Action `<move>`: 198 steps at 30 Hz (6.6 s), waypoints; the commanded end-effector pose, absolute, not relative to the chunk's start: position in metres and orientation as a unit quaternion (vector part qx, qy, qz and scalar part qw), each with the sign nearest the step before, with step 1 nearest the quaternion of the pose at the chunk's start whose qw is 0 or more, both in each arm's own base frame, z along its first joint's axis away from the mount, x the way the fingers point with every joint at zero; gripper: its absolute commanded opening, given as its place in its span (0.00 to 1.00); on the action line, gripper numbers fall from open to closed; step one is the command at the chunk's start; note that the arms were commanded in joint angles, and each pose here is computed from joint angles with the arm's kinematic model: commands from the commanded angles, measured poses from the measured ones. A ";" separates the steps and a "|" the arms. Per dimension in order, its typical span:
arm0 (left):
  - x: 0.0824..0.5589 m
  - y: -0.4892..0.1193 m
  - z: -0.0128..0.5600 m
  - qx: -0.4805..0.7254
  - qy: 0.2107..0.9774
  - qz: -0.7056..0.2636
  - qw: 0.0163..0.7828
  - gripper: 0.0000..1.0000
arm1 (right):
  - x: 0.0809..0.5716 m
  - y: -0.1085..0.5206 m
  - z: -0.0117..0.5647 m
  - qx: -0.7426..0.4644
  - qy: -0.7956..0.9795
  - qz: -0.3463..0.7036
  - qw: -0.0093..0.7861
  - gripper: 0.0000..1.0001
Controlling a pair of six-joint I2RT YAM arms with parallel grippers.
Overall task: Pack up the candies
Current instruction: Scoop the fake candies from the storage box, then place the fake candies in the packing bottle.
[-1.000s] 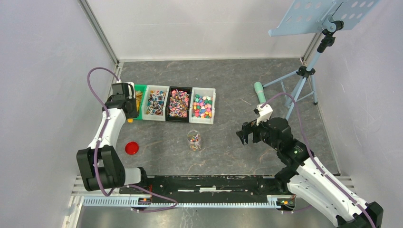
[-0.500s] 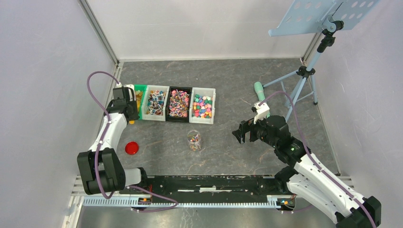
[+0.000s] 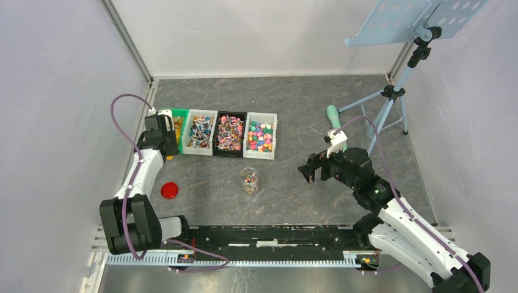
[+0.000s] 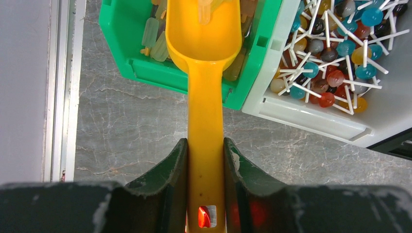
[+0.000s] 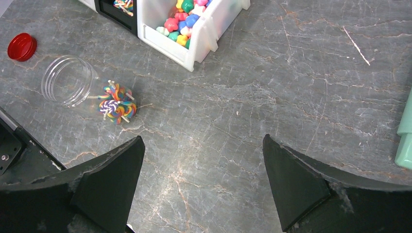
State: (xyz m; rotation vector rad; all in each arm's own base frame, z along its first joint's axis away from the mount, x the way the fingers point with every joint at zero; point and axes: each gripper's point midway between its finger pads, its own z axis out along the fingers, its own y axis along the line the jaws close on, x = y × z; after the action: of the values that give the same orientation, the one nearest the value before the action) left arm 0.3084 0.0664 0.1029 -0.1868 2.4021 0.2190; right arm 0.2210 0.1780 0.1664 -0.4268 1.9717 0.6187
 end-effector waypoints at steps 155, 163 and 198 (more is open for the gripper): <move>0.094 -0.130 0.270 0.207 0.860 -0.320 0.341 0.02 | 0.264 0.134 0.219 -0.184 0.783 0.092 0.587 0.98; 0.090 -0.135 0.268 0.200 0.868 -0.334 0.307 0.02 | 0.263 0.138 0.219 -0.185 0.778 0.103 0.591 0.98; 0.099 -0.127 0.238 0.169 0.916 -0.292 0.220 0.02 | 0.257 0.137 0.214 -0.175 0.774 0.117 0.597 0.98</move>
State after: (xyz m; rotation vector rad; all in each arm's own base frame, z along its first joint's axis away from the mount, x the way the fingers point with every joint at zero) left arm 0.0947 -0.1274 0.2328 0.4454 2.5470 -0.8289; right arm 0.2547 0.1355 0.2041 -0.4396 1.8447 0.2496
